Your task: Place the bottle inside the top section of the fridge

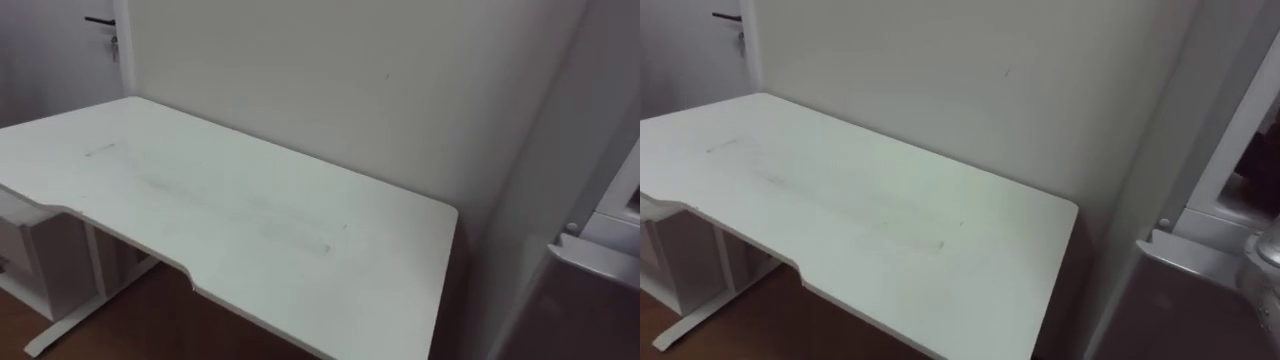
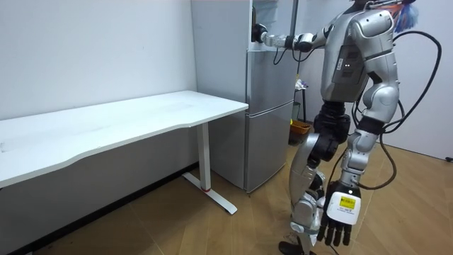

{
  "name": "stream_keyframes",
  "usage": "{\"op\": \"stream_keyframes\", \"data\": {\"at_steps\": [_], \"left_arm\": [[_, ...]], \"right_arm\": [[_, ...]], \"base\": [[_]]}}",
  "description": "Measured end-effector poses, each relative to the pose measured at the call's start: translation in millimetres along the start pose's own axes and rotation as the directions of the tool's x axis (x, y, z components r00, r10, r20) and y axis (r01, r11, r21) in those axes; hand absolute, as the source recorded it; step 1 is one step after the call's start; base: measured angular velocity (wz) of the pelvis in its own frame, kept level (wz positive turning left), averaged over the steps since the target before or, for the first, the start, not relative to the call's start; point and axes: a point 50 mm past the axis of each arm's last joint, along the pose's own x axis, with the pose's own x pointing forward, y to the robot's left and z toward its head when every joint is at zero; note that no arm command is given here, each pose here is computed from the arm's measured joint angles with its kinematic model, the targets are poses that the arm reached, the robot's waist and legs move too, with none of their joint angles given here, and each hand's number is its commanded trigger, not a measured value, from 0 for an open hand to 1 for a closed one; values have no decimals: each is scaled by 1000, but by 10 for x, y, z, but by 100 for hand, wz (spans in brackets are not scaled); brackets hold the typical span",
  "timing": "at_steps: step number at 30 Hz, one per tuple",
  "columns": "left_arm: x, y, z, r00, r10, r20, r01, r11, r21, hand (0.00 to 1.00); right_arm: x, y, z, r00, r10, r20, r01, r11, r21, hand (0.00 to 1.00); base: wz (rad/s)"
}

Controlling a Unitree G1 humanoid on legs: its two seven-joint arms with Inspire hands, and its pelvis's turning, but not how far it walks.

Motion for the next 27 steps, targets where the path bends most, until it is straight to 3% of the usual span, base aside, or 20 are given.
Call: {"op": "stream_keyframes", "data": {"at_steps": [10, 27], "left_arm": [[-6, -26, 30, 1000, -11, 22, 11, 1000, 1, 0], [-8, -7, 39, 1000, -6, 27, 7, 999, -45, 0]], "right_arm": [[9, -3, -25, 999, 33, 1, -33, 999, 16, 0], [-35, 121, 46, 970, 239, 39, -240, 970, 35, 0]], "base": [[0], [-10]]}}
